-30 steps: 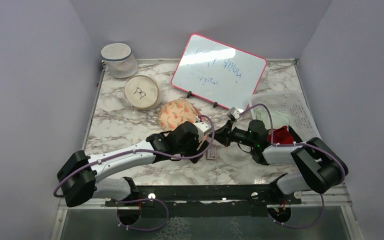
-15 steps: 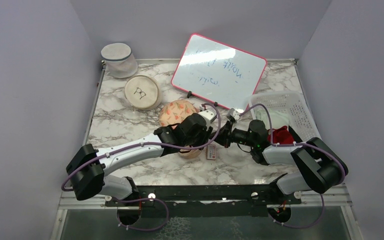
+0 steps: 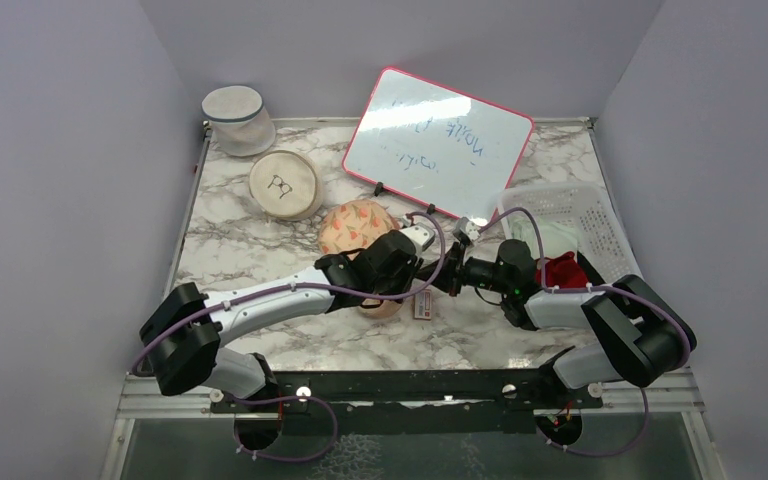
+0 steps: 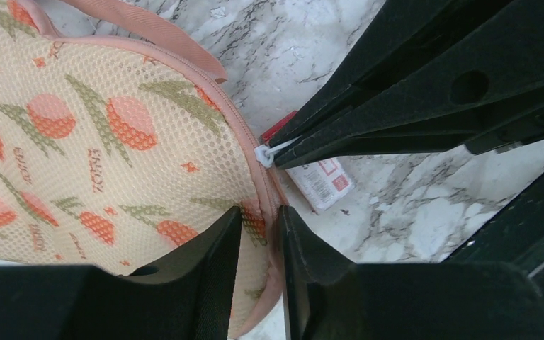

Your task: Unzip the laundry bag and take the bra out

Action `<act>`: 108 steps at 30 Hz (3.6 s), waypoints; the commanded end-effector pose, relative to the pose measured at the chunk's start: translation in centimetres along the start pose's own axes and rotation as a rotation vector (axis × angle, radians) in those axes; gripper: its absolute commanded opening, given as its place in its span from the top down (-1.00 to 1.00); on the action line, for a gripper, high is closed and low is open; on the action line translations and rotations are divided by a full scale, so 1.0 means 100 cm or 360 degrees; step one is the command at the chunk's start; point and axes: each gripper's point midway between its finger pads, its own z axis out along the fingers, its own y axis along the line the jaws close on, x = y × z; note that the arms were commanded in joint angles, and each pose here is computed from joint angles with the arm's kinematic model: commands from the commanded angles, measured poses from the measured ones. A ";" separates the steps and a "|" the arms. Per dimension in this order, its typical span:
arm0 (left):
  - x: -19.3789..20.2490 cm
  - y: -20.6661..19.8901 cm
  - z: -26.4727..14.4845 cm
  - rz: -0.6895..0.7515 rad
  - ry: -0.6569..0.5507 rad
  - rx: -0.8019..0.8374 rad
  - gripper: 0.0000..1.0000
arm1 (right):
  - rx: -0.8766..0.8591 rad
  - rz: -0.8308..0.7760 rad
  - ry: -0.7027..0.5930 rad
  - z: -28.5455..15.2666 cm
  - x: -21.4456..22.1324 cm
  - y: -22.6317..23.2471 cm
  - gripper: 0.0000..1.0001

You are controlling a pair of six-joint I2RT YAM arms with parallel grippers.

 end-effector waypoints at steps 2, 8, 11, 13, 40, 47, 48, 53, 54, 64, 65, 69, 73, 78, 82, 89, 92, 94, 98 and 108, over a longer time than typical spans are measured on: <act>-0.001 0.003 0.006 0.0032 0.0014 -0.0041 1.00 | -0.0031 -0.0074 -0.0060 0.002 -0.014 0.002 0.98; 0.001 0.000 0.000 0.0036 0.0029 -0.0007 1.00 | -0.0005 -0.0014 -0.0060 0.005 -0.012 -0.003 0.98; 0.007 0.001 -0.006 0.0031 0.0024 0.0009 1.00 | 0.0153 0.0064 -0.0073 0.004 -0.010 -0.019 0.97; 0.012 -0.001 -0.010 0.0036 0.0037 0.0048 1.00 | 0.0261 0.0089 -0.0085 0.000 -0.009 -0.029 0.98; 0.017 0.020 -0.036 -0.0259 0.0077 -0.0191 -0.08 | -0.0246 0.0069 -0.0074 0.002 -0.011 0.012 0.98; 0.004 0.014 -0.002 -0.0160 0.0158 -0.0230 -0.01 | -0.0276 0.0050 -0.0077 0.002 -0.014 0.018 0.98; 0.005 0.016 0.002 -0.0140 0.0174 -0.0250 0.04 | -0.0276 0.0048 -0.0075 0.002 -0.014 0.018 0.98; 0.013 0.020 0.006 -0.0130 0.0195 -0.0284 0.33 | -0.0211 0.0056 -0.0056 0.002 -0.012 0.011 0.98; 0.015 0.023 0.005 -0.0125 0.0194 -0.0295 0.41 | -0.0192 0.0055 -0.0056 0.002 -0.012 0.010 0.98; 0.034 0.023 -0.018 0.0041 0.0216 -0.0164 0.90 | -0.0018 0.0122 -0.0003 0.006 -0.004 -0.012 0.98; 0.036 0.024 -0.021 0.0048 0.0212 -0.0160 0.93 | -0.0008 0.0131 0.0003 0.006 -0.003 -0.013 0.98; 0.035 0.021 -0.033 0.0071 0.0167 -0.0095 1.00 | 0.0074 0.0150 0.0006 0.006 0.000 -0.022 0.98; 0.029 0.019 -0.048 0.0090 0.0094 -0.0043 1.00 | 0.0140 0.0185 0.0012 0.006 0.004 -0.030 0.98; 0.022 0.031 -0.070 0.0112 0.0009 -0.0104 1.00 | 0.0276 0.0232 0.0005 0.004 0.008 -0.044 0.98; 0.024 0.053 -0.083 0.0059 -0.0022 -0.0290 1.00 | 0.0396 0.0232 0.0011 0.000 0.009 -0.055 0.98; 0.037 0.059 -0.079 0.0006 0.0038 -0.0357 0.98 | 0.0267 0.0163 0.0038 0.004 0.007 -0.044 0.98; 0.034 0.051 -0.069 -0.0002 0.0086 -0.0324 0.56 | 0.0155 0.0158 0.0024 0.007 0.004 -0.034 0.98; 0.031 0.041 -0.059 0.0020 0.0129 -0.0261 0.42 | 0.0108 0.0164 0.0025 0.009 0.004 -0.029 0.98; 0.019 0.022 -0.039 0.0041 0.0170 -0.0146 0.13 | 0.0043 0.0165 0.0021 0.010 0.002 -0.022 0.98; -0.003 0.018 0.000 0.0147 0.0173 -0.0210 0.00 | -0.0084 0.0148 -0.0022 0.008 -0.006 -0.006 0.98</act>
